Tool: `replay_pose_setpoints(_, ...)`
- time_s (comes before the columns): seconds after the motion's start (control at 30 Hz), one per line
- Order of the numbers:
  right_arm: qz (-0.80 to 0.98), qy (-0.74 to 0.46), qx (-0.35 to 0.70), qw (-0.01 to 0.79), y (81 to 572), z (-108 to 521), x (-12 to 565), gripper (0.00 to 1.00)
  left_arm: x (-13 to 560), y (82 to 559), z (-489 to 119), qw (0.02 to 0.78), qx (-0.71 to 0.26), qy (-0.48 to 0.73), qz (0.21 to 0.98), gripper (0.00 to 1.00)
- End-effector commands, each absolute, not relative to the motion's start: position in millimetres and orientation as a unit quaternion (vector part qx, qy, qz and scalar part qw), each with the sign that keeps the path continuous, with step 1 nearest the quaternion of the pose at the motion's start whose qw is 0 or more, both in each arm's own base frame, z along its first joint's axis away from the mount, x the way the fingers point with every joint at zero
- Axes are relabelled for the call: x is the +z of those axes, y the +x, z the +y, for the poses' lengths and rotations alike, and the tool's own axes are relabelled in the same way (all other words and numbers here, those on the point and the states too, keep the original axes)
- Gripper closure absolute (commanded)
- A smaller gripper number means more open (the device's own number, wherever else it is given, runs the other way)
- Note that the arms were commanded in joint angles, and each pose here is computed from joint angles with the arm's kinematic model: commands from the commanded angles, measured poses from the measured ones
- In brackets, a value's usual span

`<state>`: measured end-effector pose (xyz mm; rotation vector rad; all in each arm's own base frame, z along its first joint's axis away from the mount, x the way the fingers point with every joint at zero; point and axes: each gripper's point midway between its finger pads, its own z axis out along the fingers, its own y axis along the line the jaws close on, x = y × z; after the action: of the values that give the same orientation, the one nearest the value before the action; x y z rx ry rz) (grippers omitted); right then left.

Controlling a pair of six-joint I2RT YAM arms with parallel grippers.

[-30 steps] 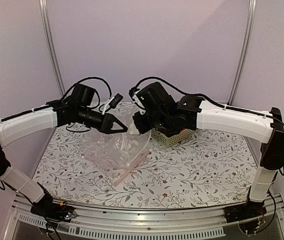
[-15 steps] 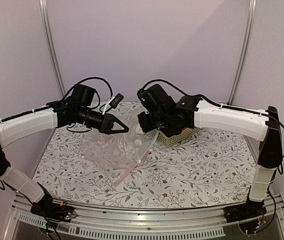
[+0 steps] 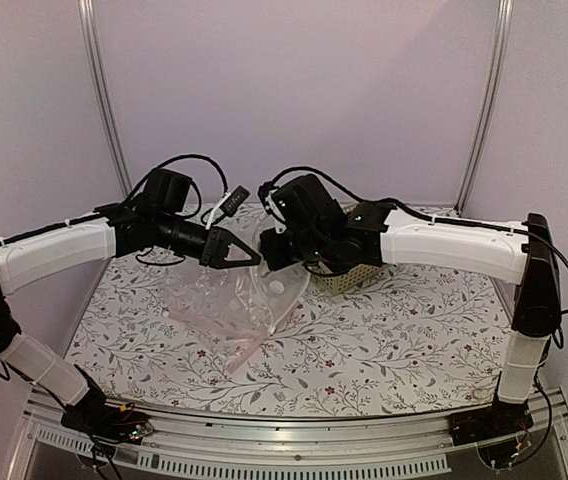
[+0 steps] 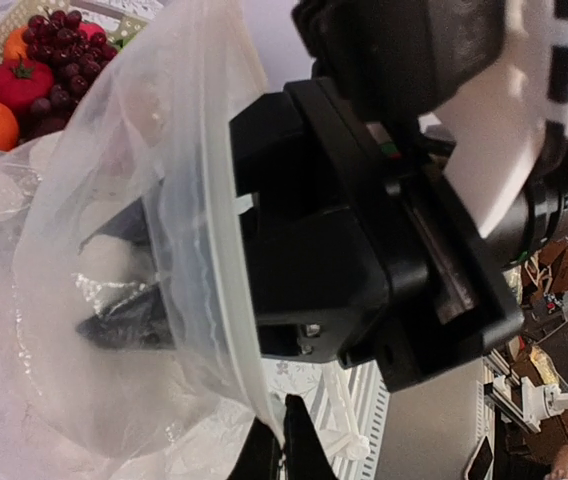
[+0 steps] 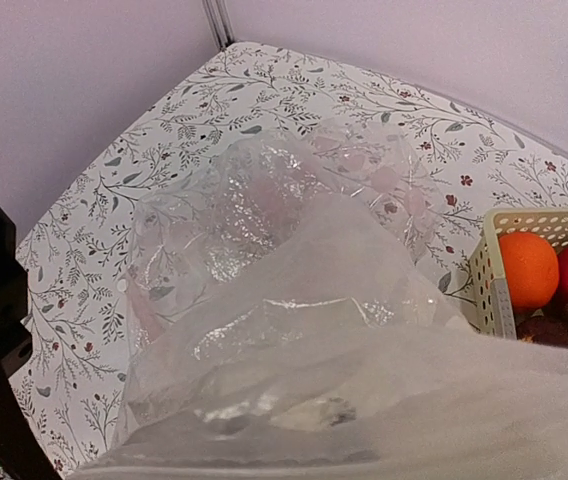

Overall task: Place the food in the zip-top bag and seal the zipper
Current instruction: Place the fake vegetable in the zipper food storage bag.

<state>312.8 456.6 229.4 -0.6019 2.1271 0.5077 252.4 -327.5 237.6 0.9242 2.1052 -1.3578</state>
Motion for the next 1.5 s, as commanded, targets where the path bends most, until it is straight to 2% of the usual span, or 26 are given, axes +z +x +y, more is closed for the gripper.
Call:
replay_pose_setpoints(0.0, 0.861, -0.229, 0.189, 0.412, 319.7, 463.7, 203.0, 0.8, 242.4, 244.8, -330.8, 0.236, -0.506, 0.348, 0.753, 1.0)
replay_pose_setpoints(0.23, 0.884, -0.194, 0.159, 0.395, 333.4, 437.1, 177.2, 0.78, 256.1, 253.3, -319.2, 0.272, -0.499, 0.337, 0.751, 1.0)
replay_pose_setpoints(0.53, 0.874, -0.229, 0.196, 0.382, 322.6, 448.3, 190.4, 0.58, 249.2, 255.7, -320.7, 0.255, -0.507, 0.328, 0.755, 1.0)
replay_pose_setpoints(0.73, 0.869, -0.24, 0.209, 0.379, 317.6, 450.9, 198.6, 0.4, 246.5, 257.8, -320.3, 0.255, -0.502, 0.325, 0.76, 1.0)
replay_pose_setpoints(1.07, 0.857, -0.247, 0.229, 0.389, 310.8, 447.2, 225.4, 0.19, 228.7, 273.4, -312.6, 0.25, -0.463, 0.297, 0.796, 1.0)
replay_pose_setpoints(1.47, 0.844, -0.248, 0.251, 0.403, 302.0, 440.8, 253.8, 0.16, 223.5, 280.5, -307.7, 0.251, -0.45, 0.283, 0.809, 1.0)
